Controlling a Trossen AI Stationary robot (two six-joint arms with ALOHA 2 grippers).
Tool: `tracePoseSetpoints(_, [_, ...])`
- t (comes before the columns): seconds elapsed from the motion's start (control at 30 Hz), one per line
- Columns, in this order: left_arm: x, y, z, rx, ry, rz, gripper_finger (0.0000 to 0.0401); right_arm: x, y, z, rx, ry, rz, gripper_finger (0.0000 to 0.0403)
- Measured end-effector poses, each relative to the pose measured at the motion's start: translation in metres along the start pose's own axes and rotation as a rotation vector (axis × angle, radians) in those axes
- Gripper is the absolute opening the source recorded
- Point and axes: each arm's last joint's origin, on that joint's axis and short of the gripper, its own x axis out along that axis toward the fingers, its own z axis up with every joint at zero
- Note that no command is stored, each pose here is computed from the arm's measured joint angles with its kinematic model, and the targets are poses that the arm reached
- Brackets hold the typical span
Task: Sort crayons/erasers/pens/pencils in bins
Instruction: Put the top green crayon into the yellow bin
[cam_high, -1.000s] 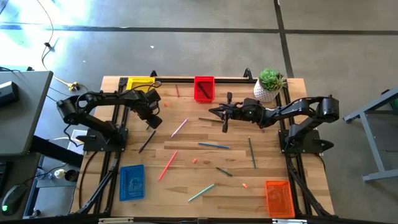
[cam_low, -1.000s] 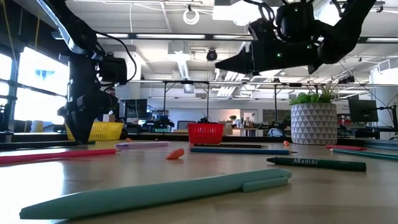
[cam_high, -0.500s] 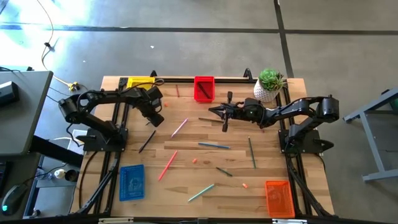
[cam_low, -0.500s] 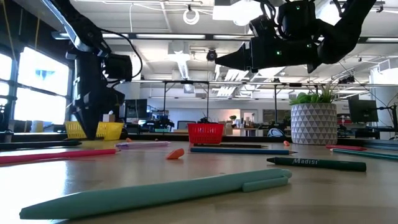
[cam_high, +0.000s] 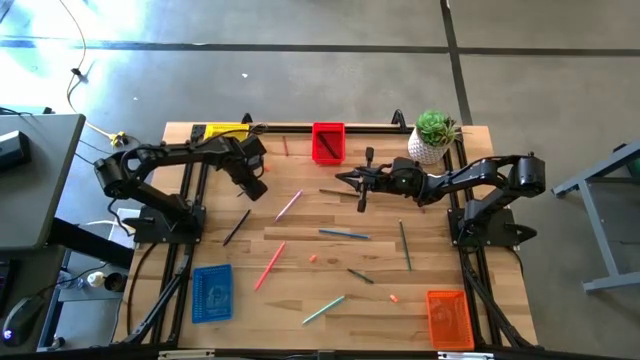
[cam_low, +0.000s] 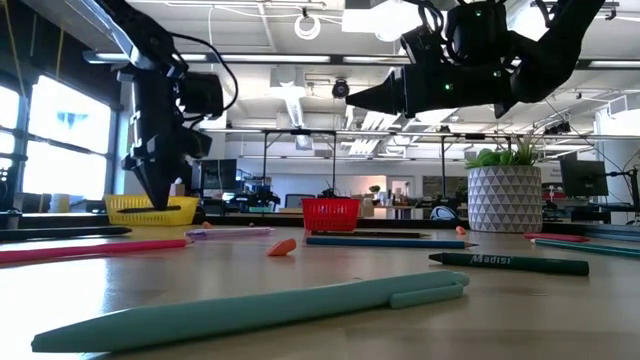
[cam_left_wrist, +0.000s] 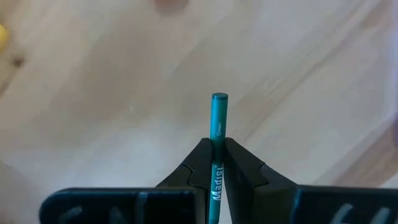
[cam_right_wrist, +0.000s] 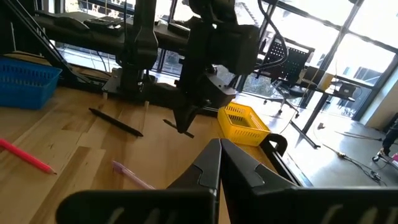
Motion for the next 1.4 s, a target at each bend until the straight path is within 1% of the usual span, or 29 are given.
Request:
tracePoseSetpoints(0.2, [-0.016,-0.002,0.011,0.002,-0.023,0.006,0.0014,0.0,0.0,0.0,0.0,0.001,0.0,0.0])
tracePoseSetpoints(0.37, [-0.031,-0.007,0.021,0.04,-0.063,0.015,0.0014,0.0,0.0,0.0,0.001,0.005,0.002,0.0])
tracePoseSetpoints(0.6, [-0.052,-0.012,0.033,0.062,-0.118,0.012,0.0014,0.0,0.0,-0.001,0.001,0.015,0.005,0.0])
tracePoseSetpoints(1.03, [-0.092,-0.016,0.049,0.094,-0.214,0.11,0.0014,0.0,0.001,-0.002,0.002,0.022,0.007,0.0])
tracePoseSetpoints(1.4, [-0.098,-0.002,0.058,0.097,-0.279,0.249,0.0014,0.0,0.001,-0.002,0.002,0.026,0.008,0.0])
